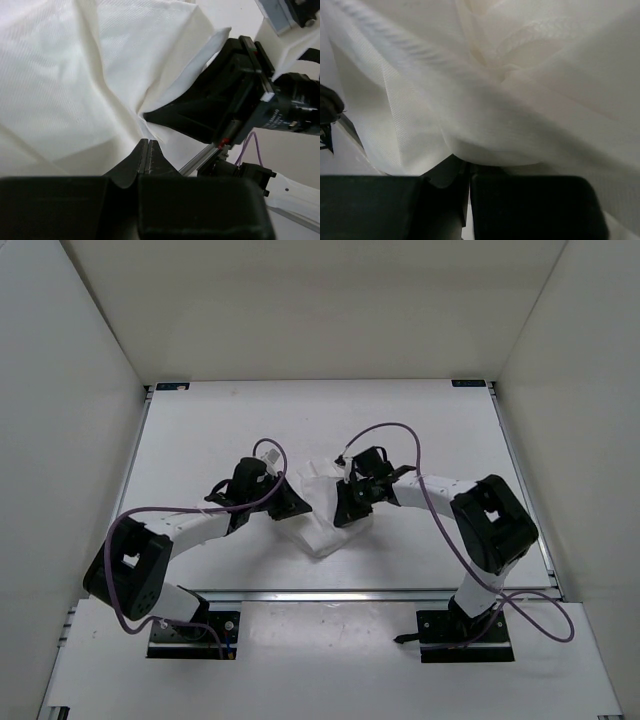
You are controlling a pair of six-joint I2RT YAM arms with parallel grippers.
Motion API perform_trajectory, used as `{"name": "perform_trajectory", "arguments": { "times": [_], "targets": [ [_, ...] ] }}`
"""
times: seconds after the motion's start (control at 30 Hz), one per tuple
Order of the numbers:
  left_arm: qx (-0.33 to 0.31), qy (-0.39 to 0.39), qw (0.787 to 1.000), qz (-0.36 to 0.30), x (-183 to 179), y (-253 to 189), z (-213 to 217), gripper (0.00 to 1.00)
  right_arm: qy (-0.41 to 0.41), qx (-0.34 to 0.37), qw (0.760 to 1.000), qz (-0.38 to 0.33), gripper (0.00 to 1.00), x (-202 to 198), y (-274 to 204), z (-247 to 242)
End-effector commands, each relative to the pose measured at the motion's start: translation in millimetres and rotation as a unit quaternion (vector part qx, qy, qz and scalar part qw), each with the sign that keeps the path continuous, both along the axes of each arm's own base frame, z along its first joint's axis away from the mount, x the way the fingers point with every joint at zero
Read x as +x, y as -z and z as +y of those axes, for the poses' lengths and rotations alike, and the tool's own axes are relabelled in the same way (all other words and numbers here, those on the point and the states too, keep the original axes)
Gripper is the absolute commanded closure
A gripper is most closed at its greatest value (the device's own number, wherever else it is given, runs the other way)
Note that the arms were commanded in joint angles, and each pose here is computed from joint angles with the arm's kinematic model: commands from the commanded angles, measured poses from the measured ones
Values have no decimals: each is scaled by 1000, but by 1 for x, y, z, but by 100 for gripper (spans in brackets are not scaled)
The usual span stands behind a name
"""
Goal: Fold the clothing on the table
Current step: Fold the skirt
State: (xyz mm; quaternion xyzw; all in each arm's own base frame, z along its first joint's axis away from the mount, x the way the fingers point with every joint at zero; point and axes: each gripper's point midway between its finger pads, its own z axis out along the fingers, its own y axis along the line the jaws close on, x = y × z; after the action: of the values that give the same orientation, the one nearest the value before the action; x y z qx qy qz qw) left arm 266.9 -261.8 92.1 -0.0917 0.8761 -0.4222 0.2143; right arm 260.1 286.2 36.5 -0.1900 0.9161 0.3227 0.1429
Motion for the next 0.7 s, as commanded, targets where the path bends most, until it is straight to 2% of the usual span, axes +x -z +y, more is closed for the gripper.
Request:
{"name": "perform_trajectory", "arguments": {
  "times": [0.0, 0.03, 0.1, 0.2, 0.23, 0.3, 0.4, 0.5, 0.57, 0.67],
  "targets": [
    [-19, 31, 999, -21, -6, -12, -10, 100, 4, 33, 999, -26, 100, -3, -38, 6],
    [-22, 29, 999, -18, -7, -12, -10, 100, 10, 39, 998, -39, 98, 0, -50, 6],
    [-30, 44, 998, -19, -15, -16, -15, 100, 31, 47, 996, -64, 76, 16, -66, 1],
    [-36, 67, 997, -27, -23, -23, -25, 100, 72, 70, 987, -122, 55, 58, -114, -16],
    [-38, 79, 996, -35, -27, -26, -29, 100, 88, 66, 985, -129, 48, 67, -120, -27],
    [-36, 89, 995, -39, -29, -25, -35, 100, 115, 44, 978, -170, 38, 90, -135, -51],
    [-18, 92, 995, -37, -25, -17, -40, 100, 137, 1, 974, -178, 33, 103, -124, -80],
    [23, 98, 994, -36, -25, -1, -44, 100, 152, -26, 977, -147, 32, 105, -98, -101],
    [49, 102, 993, -36, -24, 12, -49, 100, 151, -33, 979, -134, 32, 103, -86, -107],
    [57, 99, 993, -21, -23, 25, -50, 100, 140, -40, 982, -117, 32, 94, -68, -104]
  ]
}}
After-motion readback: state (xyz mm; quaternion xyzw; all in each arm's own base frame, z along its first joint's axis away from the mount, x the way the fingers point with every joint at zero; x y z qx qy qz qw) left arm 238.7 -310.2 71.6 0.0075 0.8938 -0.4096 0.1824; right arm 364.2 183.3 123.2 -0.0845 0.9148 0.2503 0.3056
